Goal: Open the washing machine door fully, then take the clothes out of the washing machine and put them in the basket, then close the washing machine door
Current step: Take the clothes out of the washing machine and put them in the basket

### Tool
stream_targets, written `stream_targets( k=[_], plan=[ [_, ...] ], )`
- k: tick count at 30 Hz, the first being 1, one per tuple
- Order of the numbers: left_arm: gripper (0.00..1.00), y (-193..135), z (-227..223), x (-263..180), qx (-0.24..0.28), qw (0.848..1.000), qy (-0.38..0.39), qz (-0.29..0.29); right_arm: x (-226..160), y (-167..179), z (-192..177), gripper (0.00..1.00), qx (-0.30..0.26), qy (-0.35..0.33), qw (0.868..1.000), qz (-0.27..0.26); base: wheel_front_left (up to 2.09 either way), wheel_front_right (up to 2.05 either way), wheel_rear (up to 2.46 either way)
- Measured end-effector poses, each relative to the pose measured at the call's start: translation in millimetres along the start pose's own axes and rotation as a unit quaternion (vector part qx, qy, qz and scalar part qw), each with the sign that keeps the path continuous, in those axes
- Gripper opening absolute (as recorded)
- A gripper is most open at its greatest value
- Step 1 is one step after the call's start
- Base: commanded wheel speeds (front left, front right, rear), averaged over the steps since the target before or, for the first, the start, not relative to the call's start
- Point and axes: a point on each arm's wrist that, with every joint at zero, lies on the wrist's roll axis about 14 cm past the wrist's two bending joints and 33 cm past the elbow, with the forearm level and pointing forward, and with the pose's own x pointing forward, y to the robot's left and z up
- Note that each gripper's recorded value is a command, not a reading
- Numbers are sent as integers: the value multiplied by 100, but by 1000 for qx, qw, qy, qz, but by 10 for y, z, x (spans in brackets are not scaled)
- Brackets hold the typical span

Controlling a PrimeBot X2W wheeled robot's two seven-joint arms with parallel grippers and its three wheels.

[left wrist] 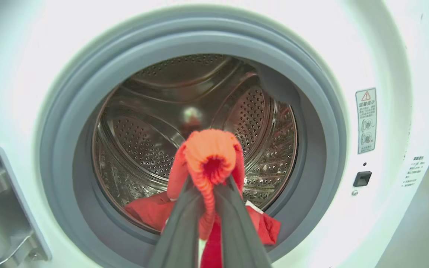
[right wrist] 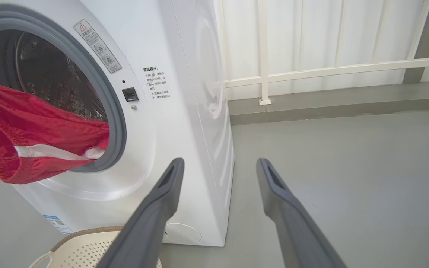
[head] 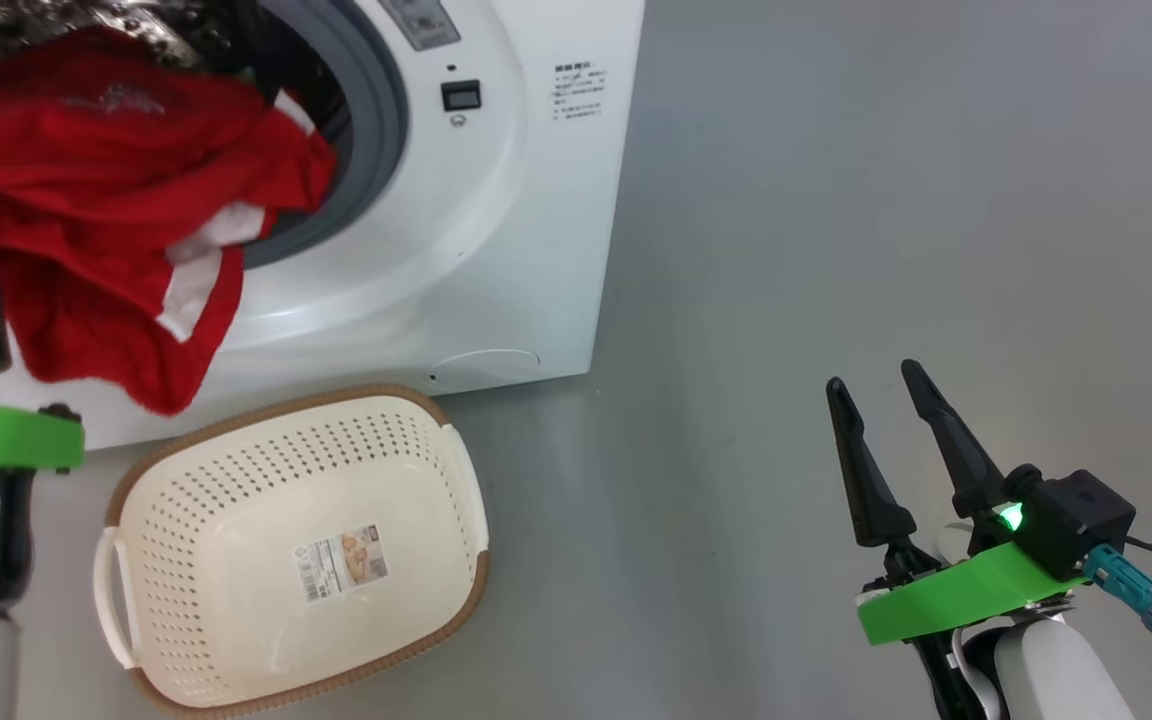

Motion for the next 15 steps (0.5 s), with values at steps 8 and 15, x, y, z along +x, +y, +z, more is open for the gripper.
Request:
stream_targets(
  k=[8, 15],
  plan=[
    [0, -19, 461, -305, 7, 998, -66, 3, -81, -16, 25, 100, 1, -2, 1000, -5, 0, 0, 0],
    [0, -113, 710, -534, 11, 994, -108, -1, -70, 13, 10, 100, 1, 0, 1000, 0, 0, 0, 0]
  ],
)
